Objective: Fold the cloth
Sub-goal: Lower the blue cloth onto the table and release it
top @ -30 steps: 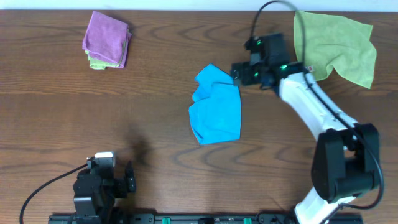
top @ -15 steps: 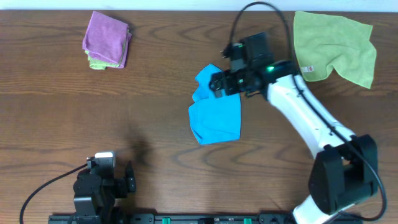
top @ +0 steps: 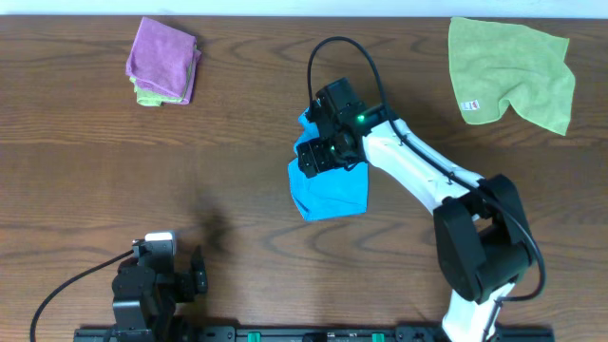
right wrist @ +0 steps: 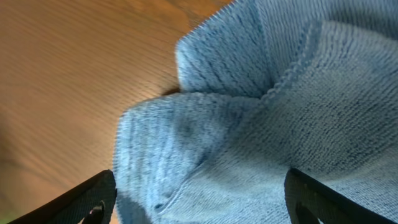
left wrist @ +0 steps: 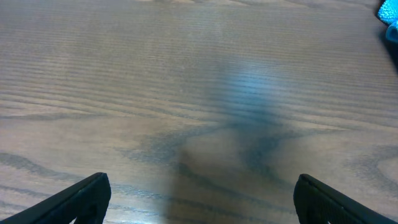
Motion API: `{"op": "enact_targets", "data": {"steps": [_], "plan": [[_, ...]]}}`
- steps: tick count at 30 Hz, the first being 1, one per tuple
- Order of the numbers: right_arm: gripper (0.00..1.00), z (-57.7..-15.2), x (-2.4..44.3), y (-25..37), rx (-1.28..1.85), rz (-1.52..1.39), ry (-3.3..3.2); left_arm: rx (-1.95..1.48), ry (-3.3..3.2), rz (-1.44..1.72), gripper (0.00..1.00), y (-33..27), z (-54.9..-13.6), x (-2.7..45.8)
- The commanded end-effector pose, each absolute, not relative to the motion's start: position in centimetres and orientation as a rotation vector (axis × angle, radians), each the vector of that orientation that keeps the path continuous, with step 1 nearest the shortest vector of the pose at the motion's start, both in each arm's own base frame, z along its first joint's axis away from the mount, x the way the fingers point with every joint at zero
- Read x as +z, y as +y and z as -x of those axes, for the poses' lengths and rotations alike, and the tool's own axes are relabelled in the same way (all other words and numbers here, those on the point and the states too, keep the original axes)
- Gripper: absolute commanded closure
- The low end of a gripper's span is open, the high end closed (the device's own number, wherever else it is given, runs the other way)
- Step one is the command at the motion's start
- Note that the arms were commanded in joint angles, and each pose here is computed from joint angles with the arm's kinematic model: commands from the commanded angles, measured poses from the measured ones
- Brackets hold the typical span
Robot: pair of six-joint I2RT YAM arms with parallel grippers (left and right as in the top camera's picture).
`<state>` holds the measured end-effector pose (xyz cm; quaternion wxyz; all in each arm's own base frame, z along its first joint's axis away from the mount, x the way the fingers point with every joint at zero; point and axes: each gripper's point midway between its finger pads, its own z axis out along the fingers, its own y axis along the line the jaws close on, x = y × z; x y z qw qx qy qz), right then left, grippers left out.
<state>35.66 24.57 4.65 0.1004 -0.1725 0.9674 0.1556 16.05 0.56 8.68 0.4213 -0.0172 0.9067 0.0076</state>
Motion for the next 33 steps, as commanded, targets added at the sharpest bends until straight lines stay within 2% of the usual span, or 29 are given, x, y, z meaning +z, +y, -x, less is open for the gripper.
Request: {"op": "enact_targets", "data": {"steps": [1, 9, 13, 27, 33], "plan": [[0.15, -35.9, 4.1, 24.6, 0.435, 0.474, 2.876, 0.059, 2.329, 0.023, 0.05, 0.9, -15.1, 7.4], [0.22, -36.2, 2.7, 24.1, 0.357, 0.448, 2.893, 0.059, 2.329, 0.023, 0.05, 0.9, -15.1, 7.4], [0.30, -36.6, 2.7, 23.9, 0.333, 0.439, 2.881, 0.059, 2.329, 0.023, 0.05, 0.9, -15.1, 7.4], [0.34, -36.7, 1.6, 23.9, 0.312, 0.421, 2.897, 0.059, 2.328, 0.023, 0.05, 0.9, -15.1, 7.5], [0.62, -36.7, 1.4, 23.8, 0.299, 0.416, 2.897, 0.059, 2.329, 0.023, 0.05, 0.9, -15.1, 7.4]]}}
